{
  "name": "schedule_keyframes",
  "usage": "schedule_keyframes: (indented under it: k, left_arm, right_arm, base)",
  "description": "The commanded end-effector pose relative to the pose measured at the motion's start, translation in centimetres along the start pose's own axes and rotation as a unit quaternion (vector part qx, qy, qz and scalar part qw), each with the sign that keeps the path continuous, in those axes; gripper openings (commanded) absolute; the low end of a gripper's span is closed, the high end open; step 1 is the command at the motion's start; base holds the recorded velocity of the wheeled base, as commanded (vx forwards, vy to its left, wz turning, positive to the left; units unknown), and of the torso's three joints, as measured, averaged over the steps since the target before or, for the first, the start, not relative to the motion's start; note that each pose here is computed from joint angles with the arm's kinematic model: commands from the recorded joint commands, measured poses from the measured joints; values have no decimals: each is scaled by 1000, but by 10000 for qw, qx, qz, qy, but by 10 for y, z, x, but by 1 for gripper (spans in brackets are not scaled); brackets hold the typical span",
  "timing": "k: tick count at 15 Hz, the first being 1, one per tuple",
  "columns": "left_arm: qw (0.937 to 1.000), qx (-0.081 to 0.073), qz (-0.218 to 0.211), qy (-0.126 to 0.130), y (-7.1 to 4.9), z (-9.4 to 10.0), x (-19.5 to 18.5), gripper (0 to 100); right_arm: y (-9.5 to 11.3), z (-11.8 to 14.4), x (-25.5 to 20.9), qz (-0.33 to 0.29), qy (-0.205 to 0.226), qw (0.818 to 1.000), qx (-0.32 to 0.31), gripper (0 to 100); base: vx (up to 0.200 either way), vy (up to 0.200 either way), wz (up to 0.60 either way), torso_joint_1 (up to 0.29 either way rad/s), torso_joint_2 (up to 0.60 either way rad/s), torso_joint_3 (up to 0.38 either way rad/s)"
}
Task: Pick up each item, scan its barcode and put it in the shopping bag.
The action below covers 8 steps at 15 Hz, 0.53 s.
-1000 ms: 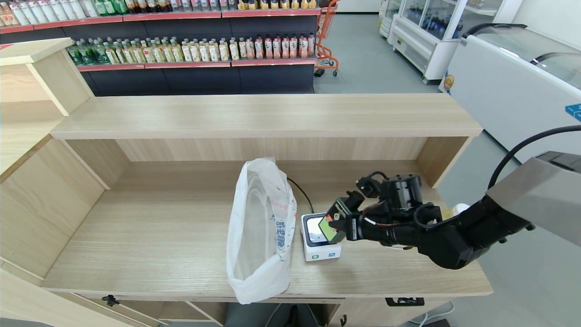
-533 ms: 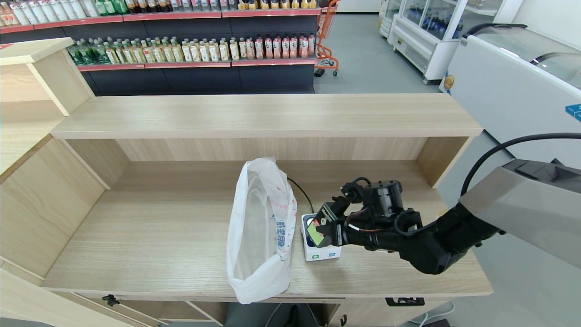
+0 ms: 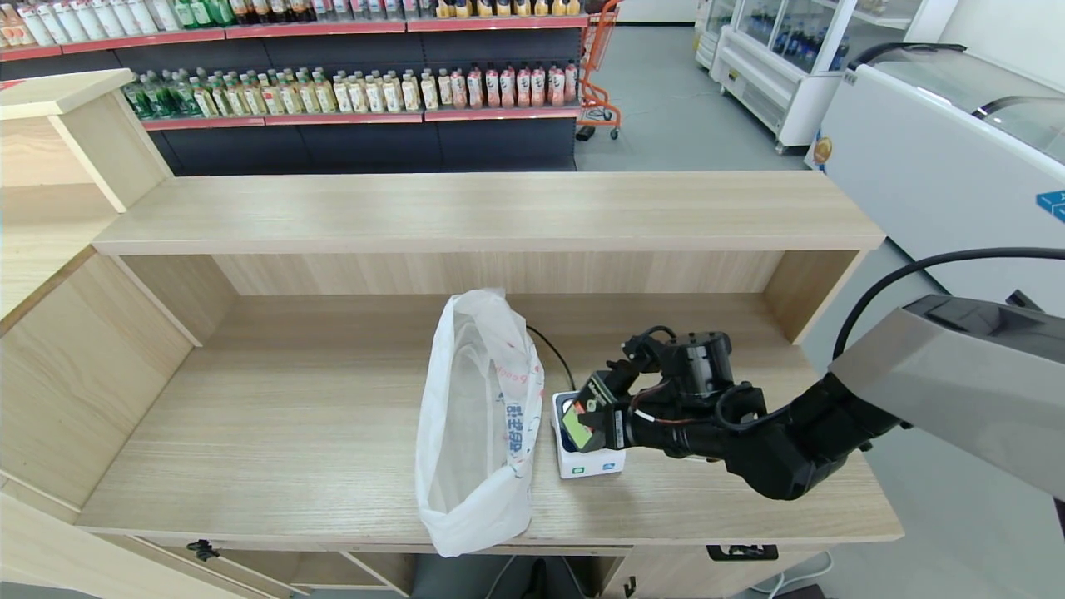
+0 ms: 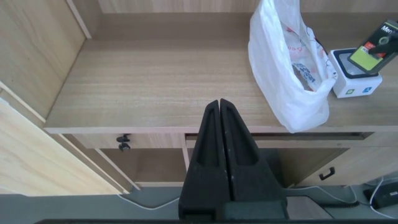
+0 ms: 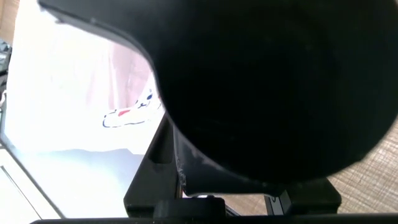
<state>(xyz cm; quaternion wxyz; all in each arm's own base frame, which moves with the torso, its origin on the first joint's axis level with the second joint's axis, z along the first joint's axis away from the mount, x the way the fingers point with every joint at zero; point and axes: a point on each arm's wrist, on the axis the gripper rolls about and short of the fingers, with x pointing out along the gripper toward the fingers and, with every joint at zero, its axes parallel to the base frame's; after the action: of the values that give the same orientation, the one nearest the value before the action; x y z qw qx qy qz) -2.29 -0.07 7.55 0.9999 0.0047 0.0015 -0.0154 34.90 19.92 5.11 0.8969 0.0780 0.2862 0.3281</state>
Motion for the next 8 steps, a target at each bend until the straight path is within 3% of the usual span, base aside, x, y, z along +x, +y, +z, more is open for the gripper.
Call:
schedule_keyframes:
  k: [1,8]
  left_arm:
    - [10000,-1,1,7,0,0,0,0]
    - [10000,-1,1,7,0,0,0,0]
  right_arm:
    - [-1,-3,2,-12,37,10000,8,0]
    - [-7,-4,12,-167,3,9999,28,0]
  base:
    - [0,0,0,0,0,0]
    - [0,0,0,0,0,0]
